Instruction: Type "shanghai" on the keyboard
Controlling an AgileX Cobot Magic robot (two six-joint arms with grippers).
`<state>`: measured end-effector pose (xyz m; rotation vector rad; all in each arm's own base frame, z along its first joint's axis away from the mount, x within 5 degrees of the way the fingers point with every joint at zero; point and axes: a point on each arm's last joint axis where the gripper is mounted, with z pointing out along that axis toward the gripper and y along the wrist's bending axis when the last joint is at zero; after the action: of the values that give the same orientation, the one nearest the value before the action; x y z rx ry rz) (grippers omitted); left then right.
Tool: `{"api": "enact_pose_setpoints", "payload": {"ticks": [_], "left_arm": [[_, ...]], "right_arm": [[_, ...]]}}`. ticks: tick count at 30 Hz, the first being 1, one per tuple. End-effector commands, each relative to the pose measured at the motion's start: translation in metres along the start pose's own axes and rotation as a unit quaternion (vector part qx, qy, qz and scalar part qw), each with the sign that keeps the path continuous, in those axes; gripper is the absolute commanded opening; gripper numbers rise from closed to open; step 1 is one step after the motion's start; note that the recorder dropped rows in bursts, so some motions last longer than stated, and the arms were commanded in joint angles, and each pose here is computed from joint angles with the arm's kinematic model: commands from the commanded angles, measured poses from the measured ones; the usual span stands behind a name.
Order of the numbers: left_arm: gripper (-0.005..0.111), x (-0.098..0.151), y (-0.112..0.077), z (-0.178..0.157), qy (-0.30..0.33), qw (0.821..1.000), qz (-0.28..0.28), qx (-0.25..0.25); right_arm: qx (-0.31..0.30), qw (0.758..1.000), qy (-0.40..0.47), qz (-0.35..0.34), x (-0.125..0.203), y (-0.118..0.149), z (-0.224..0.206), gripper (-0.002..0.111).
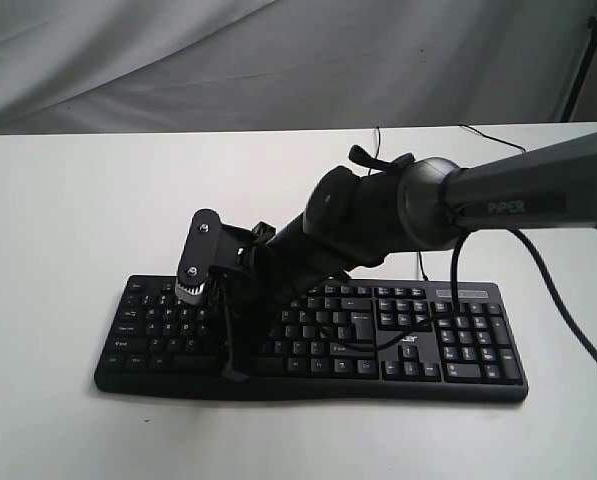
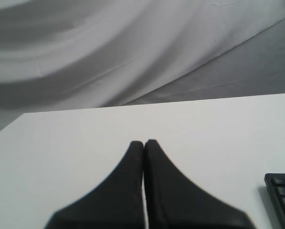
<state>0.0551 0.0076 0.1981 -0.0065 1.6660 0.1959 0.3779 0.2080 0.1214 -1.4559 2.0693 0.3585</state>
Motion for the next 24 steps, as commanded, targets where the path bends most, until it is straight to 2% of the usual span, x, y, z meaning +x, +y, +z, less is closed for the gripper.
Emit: {"api": "enact_pose_setpoints", "payload": {"ticks": [1,15,24], "left_arm": [[0.001,0.001,0.0,0.001,0.002,1.0,-0.001,0.002],[0.001,0.001,0.0,0.001,0.002,1.0,-0.001,0.002],[0.001,0.001,0.0,0.001,0.002,1.0,-0.001,0.002]], "right_arm": [[0.005,1.0,0.0,-0.008,-0.001,-0.002,-0.002,0.0],[0.01,1.0,0.009,-0.01,0.004,-0.003,0.005,0.0],[0.012,1.0,-0.019,-0.022,-0.016,-0.002,-0.024,0.0]]}}
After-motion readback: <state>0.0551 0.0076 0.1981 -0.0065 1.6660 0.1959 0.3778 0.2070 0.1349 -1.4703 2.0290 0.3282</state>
